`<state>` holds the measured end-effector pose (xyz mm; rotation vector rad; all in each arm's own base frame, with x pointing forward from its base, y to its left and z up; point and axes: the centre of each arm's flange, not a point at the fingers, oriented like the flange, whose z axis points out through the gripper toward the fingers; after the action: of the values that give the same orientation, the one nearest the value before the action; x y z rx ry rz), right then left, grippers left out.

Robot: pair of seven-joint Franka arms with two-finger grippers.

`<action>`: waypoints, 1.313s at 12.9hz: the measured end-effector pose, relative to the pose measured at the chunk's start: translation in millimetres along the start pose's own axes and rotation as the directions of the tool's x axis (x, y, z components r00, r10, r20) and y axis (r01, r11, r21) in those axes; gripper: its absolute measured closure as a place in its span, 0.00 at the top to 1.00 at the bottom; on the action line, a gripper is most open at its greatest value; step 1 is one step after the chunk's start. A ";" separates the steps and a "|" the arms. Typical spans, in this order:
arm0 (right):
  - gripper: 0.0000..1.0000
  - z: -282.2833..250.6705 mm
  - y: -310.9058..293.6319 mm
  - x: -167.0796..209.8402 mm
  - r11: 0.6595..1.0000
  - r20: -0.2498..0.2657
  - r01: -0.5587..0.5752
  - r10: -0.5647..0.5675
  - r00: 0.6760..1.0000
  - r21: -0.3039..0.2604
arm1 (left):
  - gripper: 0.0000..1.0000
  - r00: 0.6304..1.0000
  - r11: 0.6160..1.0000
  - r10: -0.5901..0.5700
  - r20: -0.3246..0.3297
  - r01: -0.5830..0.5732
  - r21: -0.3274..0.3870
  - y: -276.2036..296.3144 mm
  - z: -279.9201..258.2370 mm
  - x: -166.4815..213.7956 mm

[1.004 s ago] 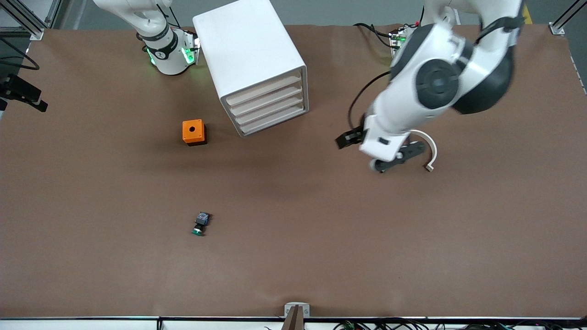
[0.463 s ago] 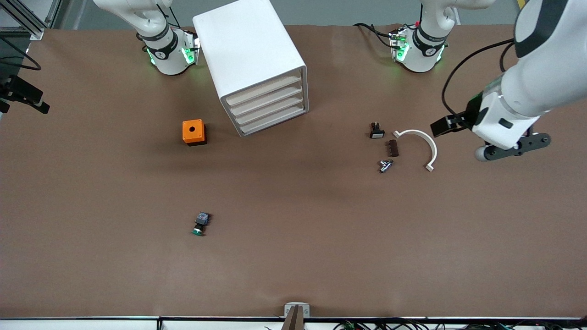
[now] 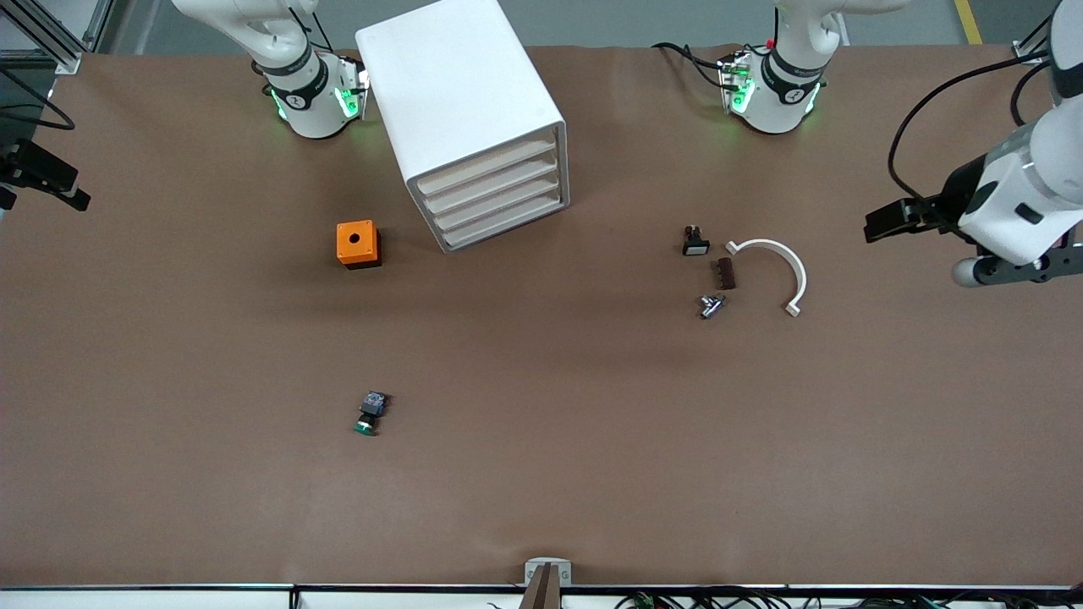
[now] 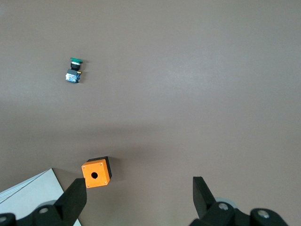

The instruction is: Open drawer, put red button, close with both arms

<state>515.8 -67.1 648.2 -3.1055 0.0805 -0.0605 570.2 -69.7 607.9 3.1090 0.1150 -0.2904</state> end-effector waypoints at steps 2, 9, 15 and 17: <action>1.00 -0.4 0.7 0.4 1.000 -0.004 0.004 -0.004 1.000 -0.004 | 1.00 1.000 1.000 0.026 0.010 -0.026 0.003 -13.2 1.9 -8.3; 1.00 -1.5 1.8 1.6 1.000 -0.015 0.016 -0.017 1.000 -0.020 | 1.00 0.996 0.998 0.068 -0.059 -0.067 0.018 -39.5 9.2 -34.8; 1.00 -1.3 1.7 1.6 1.000 -0.015 0.017 -0.017 1.000 -0.020 | 1.00 0.988 0.998 0.065 -0.143 -0.063 0.015 -43.9 -8.0 -52.3; 1.00 -1.1 1.5 1.6 1.000 -0.014 0.018 -0.018 1.000 -0.020 | 1.00 0.987 0.998 0.064 -0.151 -0.062 0.014 -44.1 -13.9 -55.2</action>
<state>517.3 -68.7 649.3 -3.1260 0.0540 -0.0832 515.4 -29.4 631.4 3.1335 0.0169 -0.0541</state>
